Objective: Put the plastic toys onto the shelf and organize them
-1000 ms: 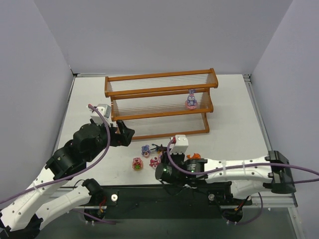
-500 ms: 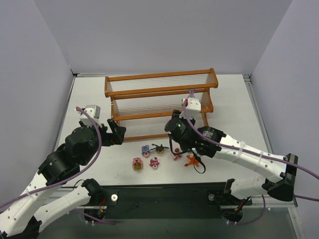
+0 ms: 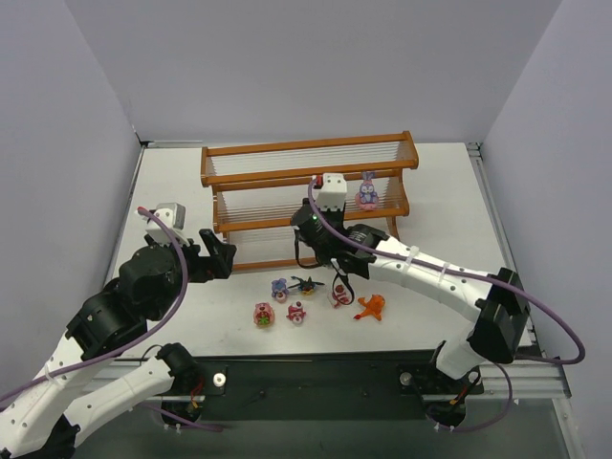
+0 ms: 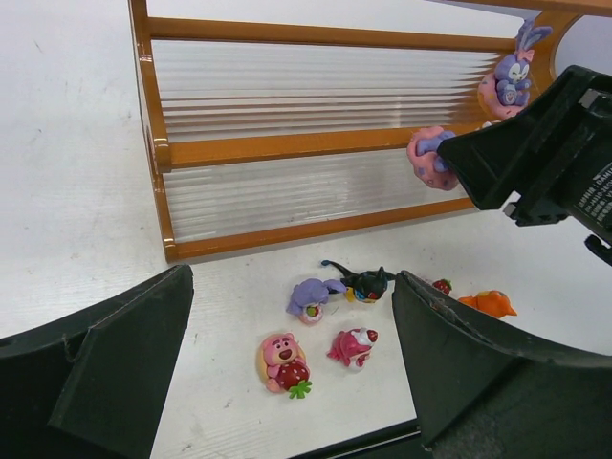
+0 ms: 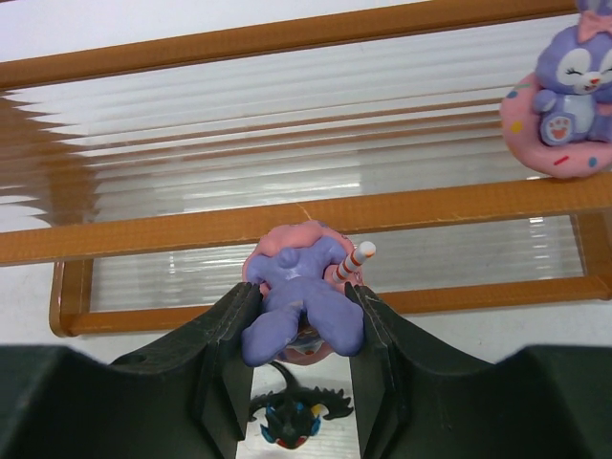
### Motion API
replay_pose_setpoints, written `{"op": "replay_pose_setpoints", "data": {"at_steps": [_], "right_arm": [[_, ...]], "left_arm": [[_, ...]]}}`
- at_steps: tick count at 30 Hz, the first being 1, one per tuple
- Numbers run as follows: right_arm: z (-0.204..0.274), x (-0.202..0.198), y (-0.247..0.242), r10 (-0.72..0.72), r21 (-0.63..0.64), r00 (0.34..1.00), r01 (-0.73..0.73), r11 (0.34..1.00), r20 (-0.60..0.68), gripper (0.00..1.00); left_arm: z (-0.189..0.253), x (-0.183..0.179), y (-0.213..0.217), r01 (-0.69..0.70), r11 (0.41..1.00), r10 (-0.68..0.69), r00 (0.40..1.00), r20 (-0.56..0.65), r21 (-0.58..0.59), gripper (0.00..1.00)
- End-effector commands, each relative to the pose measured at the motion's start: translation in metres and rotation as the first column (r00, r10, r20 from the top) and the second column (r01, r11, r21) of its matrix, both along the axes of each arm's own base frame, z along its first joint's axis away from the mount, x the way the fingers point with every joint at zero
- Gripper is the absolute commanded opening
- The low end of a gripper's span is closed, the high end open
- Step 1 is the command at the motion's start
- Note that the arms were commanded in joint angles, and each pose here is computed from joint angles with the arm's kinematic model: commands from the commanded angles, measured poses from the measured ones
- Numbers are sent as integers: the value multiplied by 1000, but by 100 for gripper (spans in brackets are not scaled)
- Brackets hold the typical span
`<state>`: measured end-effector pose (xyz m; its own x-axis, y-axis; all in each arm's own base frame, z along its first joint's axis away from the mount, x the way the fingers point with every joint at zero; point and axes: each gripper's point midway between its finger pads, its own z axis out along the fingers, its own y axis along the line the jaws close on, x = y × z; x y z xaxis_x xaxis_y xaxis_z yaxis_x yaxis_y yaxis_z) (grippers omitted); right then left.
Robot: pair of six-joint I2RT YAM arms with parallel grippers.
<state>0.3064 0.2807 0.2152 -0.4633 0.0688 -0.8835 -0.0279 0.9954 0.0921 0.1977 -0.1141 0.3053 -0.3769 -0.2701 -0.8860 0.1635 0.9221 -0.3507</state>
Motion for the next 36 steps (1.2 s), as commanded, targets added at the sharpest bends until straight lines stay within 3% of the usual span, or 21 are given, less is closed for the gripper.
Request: {"op": "replay_pose_setpoints", "data": {"at_steps": [1,28,36], "right_arm": [[29,23,15,-8,72,996,2,997,85,0],[14,72,28,-35,49,988,28,998,149,0],[2,78,21,-53,32,989,49,998,136,9]], "left_arm": [[16,-1,5,-18,1000,19,999,26,-24,95],[12,-1,10,-36,999,36,999,18,-6,95],[12,-2,11,-38,999,38,999,15,-6,95]]}}
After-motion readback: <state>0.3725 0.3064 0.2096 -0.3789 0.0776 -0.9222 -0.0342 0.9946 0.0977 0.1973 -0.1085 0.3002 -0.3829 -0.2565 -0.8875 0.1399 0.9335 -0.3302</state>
